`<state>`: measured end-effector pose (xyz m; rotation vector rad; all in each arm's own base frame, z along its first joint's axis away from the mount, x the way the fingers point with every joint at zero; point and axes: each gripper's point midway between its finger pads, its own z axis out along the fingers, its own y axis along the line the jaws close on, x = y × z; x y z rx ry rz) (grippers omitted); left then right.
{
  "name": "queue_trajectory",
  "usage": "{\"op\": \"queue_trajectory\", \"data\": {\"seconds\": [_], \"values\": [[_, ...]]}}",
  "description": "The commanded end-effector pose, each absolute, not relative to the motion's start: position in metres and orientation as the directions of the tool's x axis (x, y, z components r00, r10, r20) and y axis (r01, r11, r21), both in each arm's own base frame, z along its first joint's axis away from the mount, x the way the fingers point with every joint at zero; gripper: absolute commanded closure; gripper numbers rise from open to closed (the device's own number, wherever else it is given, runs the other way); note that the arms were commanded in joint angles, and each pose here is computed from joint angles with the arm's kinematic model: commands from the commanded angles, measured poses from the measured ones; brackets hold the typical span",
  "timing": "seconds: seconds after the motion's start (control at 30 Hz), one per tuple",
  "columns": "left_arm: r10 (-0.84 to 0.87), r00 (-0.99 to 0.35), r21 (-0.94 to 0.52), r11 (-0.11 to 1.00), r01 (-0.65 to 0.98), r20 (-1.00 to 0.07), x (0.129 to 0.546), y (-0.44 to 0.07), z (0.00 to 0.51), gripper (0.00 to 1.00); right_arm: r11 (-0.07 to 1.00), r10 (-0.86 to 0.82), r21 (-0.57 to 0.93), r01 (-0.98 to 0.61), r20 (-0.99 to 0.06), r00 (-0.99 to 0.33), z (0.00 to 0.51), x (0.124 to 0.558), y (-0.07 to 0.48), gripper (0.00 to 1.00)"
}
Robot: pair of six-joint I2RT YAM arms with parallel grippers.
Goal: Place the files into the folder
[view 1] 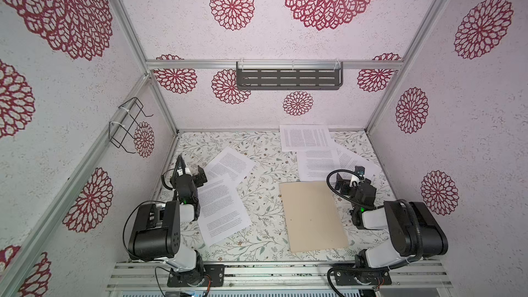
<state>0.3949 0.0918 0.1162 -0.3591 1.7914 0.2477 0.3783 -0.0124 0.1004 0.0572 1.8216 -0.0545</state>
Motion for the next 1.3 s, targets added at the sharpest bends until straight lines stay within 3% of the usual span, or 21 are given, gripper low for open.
{"op": "queue_trajectory", "data": {"seconds": [0.0,0.97,1.13,1.27], "values": [[-0.098,-0.215,-0.016,0.936,-0.352,-0.972,0.400,0.088,0.121,0.03,0.999,0.008,-0.002,0.052,-0.978,-0.209,0.111,0.381,-0.011,0.01],[-0.097,-0.208,-0.019,0.937,-0.348,-0.973,0.399,0.088,0.123,0.03,0.999,0.011,0.000,0.055,-0.979,-0.205,0.112,0.381,-0.011,0.01],[-0.137,-0.156,-0.051,0.886,-0.461,-0.978,0.388,0.106,0.125,0.03,0.998,0.011,0.000,0.055,-0.978,-0.208,0.111,0.381,-0.011,0.01],[-0.067,-0.221,0.058,0.855,-0.515,-0.973,0.391,0.098,0.147,0.03,0.989,0.017,-0.014,0.146,-0.979,-0.205,0.128,0.376,-0.023,0.01]]}}
